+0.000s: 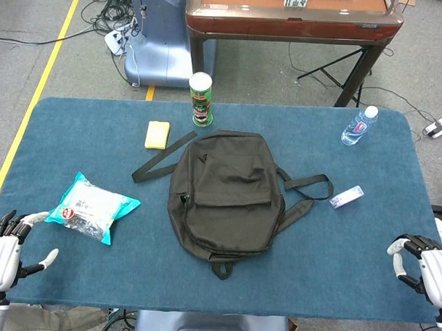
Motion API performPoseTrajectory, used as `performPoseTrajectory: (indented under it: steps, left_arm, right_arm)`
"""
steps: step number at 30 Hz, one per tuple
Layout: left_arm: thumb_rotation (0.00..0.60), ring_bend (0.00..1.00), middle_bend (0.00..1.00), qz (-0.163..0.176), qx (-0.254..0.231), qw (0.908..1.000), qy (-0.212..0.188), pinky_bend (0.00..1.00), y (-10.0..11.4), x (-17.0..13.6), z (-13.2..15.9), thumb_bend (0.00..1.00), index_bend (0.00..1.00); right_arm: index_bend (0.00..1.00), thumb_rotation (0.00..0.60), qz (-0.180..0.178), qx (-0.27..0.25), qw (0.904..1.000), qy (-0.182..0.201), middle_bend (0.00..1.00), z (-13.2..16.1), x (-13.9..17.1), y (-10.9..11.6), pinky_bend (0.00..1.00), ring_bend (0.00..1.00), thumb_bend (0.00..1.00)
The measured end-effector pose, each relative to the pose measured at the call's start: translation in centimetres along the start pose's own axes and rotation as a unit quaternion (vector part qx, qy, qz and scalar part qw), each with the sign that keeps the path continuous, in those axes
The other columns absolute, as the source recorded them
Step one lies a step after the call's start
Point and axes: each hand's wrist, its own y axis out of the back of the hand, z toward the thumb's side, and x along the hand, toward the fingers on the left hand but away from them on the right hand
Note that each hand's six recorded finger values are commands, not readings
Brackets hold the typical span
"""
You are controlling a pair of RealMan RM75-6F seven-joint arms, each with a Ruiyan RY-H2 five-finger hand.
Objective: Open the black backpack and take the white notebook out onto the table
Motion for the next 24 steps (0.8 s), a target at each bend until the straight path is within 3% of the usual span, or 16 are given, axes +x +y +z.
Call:
performPoseTrajectory:
  steps: [13,24]
  left_arm:
    - [0.600,0.19,0.26,-0.002,0.006,0.9999,-0.014,0.04,0.0,0.4,0.4,0.25,0.28]
    - [0.600,0.18,0.26,-0.051,-0.019,0.9932,-0.103,0.04,-1.7,3.0,3.9,0.25,0.28]
  right_arm:
    - [0.53,0.600,-0.017,0.001,0.9998,0.004,0.44,0.1,-0.5,0.7,0.39,0.37,0.51]
    - [0.53,0.600,-0.031,0.010,0.9995,0.008,0.44,0.6,-1.6,1.4,0.39,0.37,0.51]
